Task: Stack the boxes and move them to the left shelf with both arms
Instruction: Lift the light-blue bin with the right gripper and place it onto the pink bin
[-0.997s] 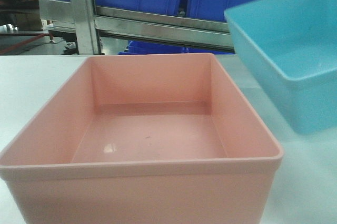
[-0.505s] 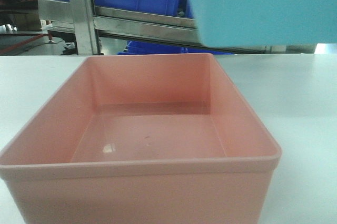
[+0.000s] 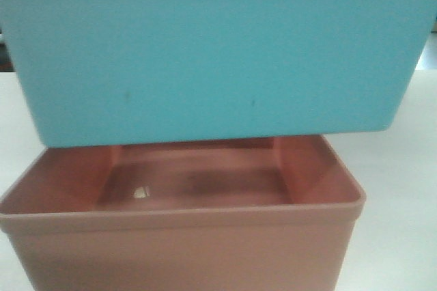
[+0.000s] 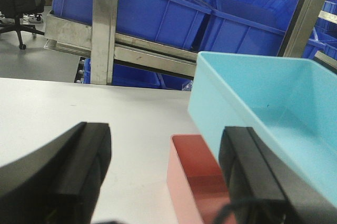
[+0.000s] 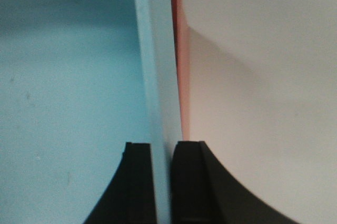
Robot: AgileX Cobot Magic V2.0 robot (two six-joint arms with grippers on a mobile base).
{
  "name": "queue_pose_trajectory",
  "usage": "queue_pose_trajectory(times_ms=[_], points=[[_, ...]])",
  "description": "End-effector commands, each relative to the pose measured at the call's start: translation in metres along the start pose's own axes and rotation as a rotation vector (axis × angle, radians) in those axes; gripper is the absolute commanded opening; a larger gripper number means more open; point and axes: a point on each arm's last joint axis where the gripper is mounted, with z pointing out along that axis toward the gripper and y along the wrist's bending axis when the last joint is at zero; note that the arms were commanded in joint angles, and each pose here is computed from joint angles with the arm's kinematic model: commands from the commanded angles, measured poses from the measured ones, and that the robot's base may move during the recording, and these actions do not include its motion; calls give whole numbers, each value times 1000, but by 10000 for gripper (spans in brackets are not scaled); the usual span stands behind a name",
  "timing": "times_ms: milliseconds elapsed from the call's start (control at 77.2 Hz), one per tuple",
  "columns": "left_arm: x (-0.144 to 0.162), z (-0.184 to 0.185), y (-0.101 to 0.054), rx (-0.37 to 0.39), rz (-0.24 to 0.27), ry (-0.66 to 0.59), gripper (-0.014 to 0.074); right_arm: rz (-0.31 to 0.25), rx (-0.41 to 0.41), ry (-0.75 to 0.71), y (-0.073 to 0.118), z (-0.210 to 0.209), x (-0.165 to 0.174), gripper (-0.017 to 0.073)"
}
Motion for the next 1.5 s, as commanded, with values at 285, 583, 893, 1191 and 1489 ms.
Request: queue_pose_trajectory(times_ms=[285,583,893,1191,1489], points=[[-15,-1,-1,-6,-3,-95,353,43,-130,-147,20,-14,7,57],[-15,-1,-1,-6,-3,-95,353,100,-125,-130,18,-8,10,57],[-15,-1,-1,-6,-3,-95,353,93,-115,-136,14,-1,14,57],[-15,-1,-1,-6,-3,-95,353,86,-108,-140,14,1,13,57],[-15,-1,-1,-6,-3,-95,353,75,-78,-102,11,18,15,57]])
